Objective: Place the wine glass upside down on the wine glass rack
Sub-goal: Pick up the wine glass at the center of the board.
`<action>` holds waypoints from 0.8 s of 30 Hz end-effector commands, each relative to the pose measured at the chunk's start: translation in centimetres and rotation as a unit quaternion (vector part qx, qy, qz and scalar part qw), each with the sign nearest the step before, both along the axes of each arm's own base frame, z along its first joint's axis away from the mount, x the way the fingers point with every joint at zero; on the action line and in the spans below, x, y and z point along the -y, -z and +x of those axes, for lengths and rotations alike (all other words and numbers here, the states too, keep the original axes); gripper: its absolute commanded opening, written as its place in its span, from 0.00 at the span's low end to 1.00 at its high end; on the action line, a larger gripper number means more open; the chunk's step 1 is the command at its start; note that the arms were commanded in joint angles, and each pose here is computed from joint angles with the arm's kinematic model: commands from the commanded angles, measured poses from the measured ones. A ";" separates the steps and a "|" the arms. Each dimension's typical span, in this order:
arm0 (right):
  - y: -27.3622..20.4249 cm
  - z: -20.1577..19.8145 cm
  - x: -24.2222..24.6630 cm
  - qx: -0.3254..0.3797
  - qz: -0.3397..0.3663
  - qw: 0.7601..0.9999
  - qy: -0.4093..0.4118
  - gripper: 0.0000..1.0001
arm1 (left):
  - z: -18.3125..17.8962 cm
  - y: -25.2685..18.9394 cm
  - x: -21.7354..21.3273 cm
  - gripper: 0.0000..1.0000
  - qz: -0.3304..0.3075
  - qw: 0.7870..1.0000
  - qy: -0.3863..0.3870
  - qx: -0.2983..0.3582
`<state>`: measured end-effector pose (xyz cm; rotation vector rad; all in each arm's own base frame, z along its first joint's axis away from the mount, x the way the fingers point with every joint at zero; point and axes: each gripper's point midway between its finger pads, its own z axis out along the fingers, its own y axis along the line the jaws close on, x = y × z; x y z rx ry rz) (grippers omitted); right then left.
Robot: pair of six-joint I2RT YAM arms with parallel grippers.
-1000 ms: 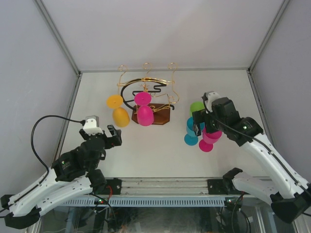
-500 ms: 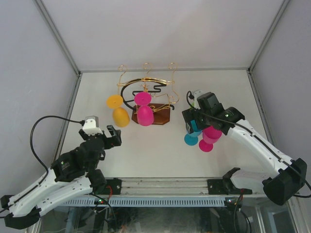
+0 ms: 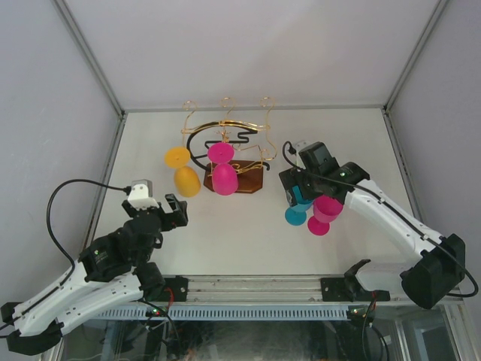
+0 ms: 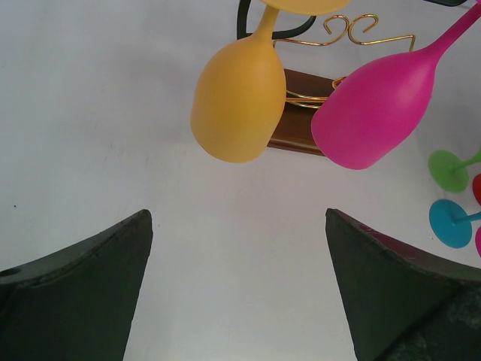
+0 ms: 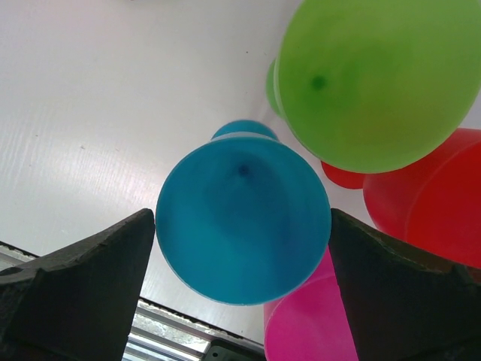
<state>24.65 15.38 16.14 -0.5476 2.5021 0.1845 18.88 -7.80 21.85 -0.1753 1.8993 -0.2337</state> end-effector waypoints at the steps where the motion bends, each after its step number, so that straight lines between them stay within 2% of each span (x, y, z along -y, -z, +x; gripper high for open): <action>1: -0.8 1.3 -0.8 0.022 0.010 1.000 0.002 0.94 | 0.1 -1.5 0.3 1.00 -0.028 1.000 -0.001 0.012; 10: 0.6 2.0 -0.8 0.017 0.004 1.000 0.015 0.85 | 0.0 -1.6 0.0 1.00 -0.031 0.999 -0.004 0.016; 15: 1.0 1.8 -1.1 0.010 0.012 1.000 0.013 0.82 | -0.2 -1.7 -0.3 1.00 -0.057 0.998 -0.015 0.020; 21: 1.2 1.2 -1.1 0.005 0.010 1.000 0.010 0.81 | -0.4 -1.8 -1.1 1.00 -0.069 0.997 -0.024 0.028; 24: 0.3 1.0 -1.2 0.016 0.023 1.000 0.013 0.75 | -0.5 -1.8 -1.2 1.00 -0.068 0.997 -0.027 0.029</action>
